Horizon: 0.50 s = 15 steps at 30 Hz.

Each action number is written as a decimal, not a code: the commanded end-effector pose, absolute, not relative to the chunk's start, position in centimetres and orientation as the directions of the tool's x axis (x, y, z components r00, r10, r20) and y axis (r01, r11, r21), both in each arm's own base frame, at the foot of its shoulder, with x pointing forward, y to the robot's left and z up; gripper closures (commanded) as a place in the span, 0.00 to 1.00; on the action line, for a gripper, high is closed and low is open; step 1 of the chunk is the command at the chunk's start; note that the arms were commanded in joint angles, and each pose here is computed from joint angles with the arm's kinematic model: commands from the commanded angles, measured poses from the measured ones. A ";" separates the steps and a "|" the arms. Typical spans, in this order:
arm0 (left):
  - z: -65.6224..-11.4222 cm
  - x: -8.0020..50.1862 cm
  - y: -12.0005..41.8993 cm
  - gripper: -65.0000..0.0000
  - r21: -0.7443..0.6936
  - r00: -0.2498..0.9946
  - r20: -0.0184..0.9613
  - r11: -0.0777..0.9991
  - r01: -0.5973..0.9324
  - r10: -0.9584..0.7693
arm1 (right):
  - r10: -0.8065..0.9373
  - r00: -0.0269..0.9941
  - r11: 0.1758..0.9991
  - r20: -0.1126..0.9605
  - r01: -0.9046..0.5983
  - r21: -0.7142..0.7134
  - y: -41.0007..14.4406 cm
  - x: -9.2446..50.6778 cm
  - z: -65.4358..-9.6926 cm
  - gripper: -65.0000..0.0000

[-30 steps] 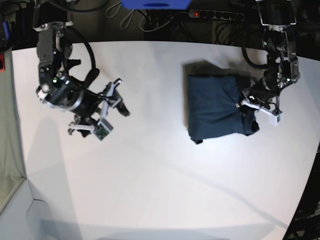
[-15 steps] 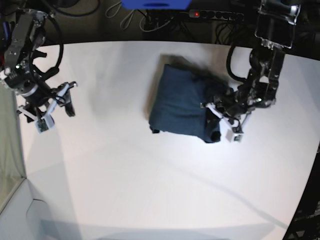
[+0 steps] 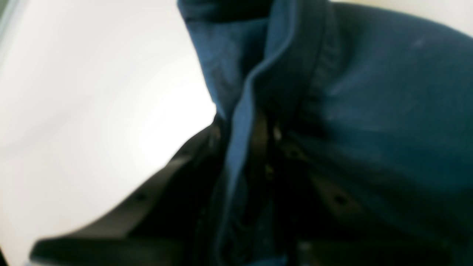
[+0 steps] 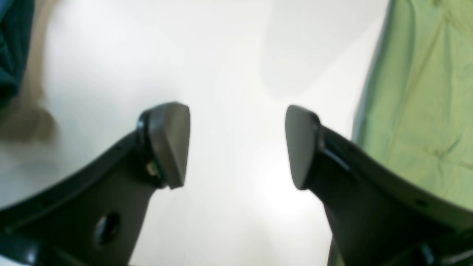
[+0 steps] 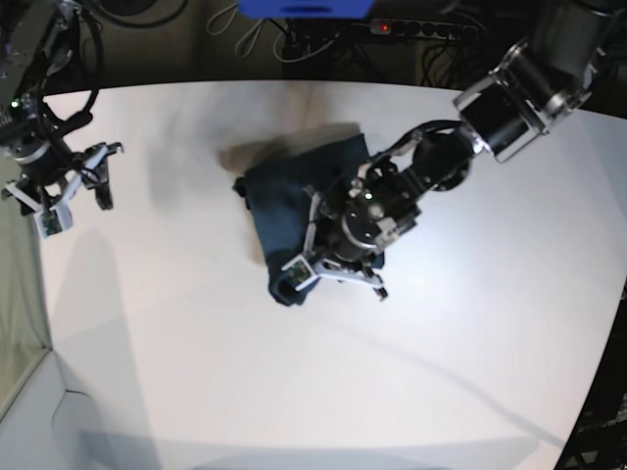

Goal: Layout the t-shirt on the table in an organized manner, then fold the t-shirt properly
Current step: 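Grasp the bundle with the left gripper and fold it over onto itself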

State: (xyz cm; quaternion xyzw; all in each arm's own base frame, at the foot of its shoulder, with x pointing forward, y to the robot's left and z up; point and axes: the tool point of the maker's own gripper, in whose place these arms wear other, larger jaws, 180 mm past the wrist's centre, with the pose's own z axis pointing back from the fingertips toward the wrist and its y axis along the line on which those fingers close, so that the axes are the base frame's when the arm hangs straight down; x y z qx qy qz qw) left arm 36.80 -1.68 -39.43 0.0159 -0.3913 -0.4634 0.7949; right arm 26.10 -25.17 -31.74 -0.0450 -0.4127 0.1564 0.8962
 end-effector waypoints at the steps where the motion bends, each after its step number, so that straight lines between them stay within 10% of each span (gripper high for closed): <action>1: -37.8 38.0 -3.3 1.00 0.417 0.207 0.636 0.558 0.718 -0.743 | 0.333 0.566 0.941 0.754 -0.250 -0.228 -25.1 26.6 -30.4 0.40; 15: -38.8 36.2 -9.0 0.99 0.581 -0.091 0.462 0.224 0.782 -0.882 | 0.325 0.604 0.946 0.728 -0.220 -0.240 -26.3 25.6 -30.6 0.40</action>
